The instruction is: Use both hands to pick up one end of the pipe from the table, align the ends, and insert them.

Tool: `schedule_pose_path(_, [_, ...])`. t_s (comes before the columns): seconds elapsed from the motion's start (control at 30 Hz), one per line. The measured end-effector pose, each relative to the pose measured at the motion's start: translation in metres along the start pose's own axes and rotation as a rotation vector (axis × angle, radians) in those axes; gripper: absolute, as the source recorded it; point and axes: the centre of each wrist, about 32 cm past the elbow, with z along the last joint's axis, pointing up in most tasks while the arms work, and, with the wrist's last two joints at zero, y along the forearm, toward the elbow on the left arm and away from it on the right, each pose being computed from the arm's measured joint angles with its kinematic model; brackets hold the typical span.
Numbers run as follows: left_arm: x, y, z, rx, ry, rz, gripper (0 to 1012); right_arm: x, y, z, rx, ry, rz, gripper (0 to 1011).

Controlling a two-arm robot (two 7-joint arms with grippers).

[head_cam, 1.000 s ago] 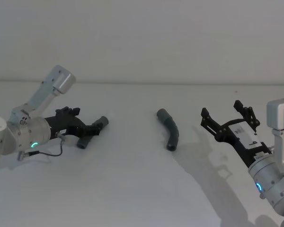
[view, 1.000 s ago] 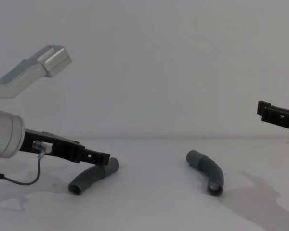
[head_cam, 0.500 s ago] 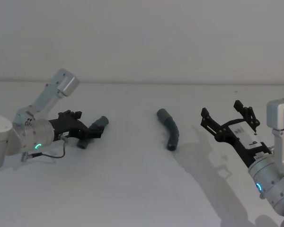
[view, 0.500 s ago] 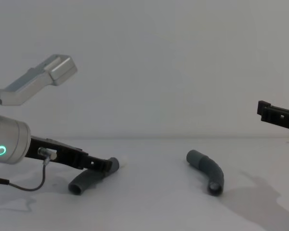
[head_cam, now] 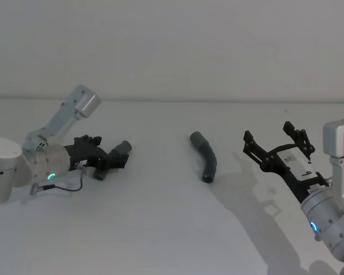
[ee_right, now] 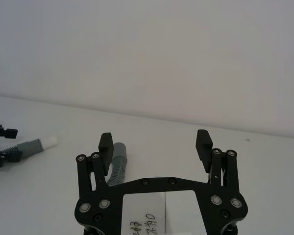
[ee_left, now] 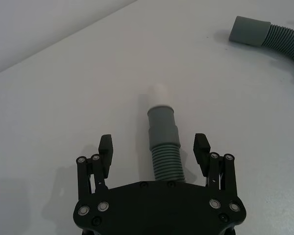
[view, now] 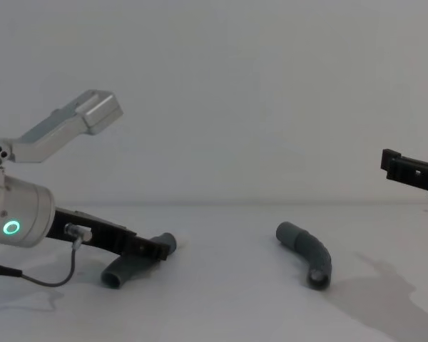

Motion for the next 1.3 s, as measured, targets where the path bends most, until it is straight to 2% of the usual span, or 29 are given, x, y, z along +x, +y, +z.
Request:
schedule_pose_path(0.6, [0.0001,-0.0111,0.0022,0.015,0.011,-0.01,989,0.0,0.0,0.0,0.0,0.0,0.0,1001])
schedule_pose_path(0.83, [-0.0002,-0.0129,0.0027,0.021,0.014,-0.011,844,0.0,0.0,0.0,0.0,0.0,0.0,1001])
schedule_pose_path(0.93, [-0.0002,-0.0135,0.0028,0.023,0.015,-0.012,744,0.0,0.0,0.0,0.0,0.0,0.0,1001])
schedule_pose_path(0.97, [-0.0003,-0.0136,0.0027,0.023,0.016,-0.012,744,0.0,0.0,0.0,0.0,0.0,0.0,1001])
schedule_pose_path(1.07, [-0.0002,-0.0139,0.0027,0.024,0.016,-0.012,623,0.0,0.0,0.0,0.0,0.0,0.0,1001])
schedule_pose_path(1.3, [-0.0003,-0.0145,0.0029,0.026,0.017,-0.013,412,0.0,0.0,0.0,0.0,0.0,0.0,1001])
